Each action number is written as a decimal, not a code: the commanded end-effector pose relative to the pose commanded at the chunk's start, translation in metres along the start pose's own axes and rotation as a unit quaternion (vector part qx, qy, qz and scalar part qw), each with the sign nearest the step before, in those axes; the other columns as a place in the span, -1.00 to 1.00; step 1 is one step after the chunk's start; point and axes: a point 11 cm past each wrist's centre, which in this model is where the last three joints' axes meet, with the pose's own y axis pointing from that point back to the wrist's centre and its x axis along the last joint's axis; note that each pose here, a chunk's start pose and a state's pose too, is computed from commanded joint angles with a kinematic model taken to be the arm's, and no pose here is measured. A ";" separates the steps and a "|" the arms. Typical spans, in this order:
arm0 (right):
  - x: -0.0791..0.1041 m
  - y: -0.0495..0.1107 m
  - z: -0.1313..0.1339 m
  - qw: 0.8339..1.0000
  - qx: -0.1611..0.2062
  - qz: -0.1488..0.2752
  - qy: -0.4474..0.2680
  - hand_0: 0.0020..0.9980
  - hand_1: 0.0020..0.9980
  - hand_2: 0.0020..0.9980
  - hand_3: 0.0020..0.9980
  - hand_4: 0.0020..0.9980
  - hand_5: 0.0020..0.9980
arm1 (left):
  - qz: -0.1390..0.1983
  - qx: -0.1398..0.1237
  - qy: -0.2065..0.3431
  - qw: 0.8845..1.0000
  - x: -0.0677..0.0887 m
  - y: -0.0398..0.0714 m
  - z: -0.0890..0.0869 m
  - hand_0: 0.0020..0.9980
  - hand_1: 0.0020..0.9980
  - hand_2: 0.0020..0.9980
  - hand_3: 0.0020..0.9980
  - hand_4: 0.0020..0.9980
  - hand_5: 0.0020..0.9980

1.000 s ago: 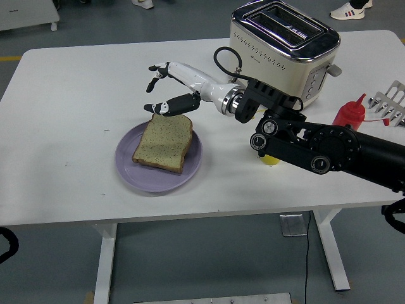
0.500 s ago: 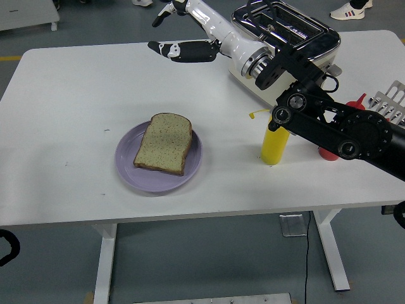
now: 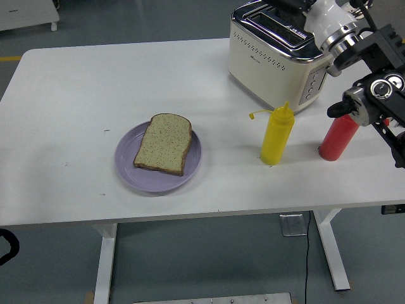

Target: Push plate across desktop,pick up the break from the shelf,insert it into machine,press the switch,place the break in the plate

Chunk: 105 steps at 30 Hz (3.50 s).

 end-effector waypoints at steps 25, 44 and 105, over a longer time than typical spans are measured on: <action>0.170 0.165 0.033 0.935 -0.021 0.272 -0.226 0.76 0.67 0.72 0.72 0.12 0.05 | -0.003 -0.003 0.006 1.000 -0.005 -0.001 0.000 0.63 0.71 0.84 0.67 0.29 1.00; 0.173 0.257 0.093 0.867 -0.031 0.400 -0.295 0.74 0.64 0.68 0.66 0.11 0.11 | -0.005 0.011 0.002 1.000 -0.005 0.002 -0.009 0.63 0.71 0.84 0.67 0.29 1.00; 0.182 0.271 0.104 0.844 -0.027 0.430 -0.319 0.69 0.59 0.61 0.57 0.08 0.17 | -0.020 0.011 0.005 1.000 -0.017 -0.003 -0.009 0.62 0.71 0.83 0.67 0.29 1.00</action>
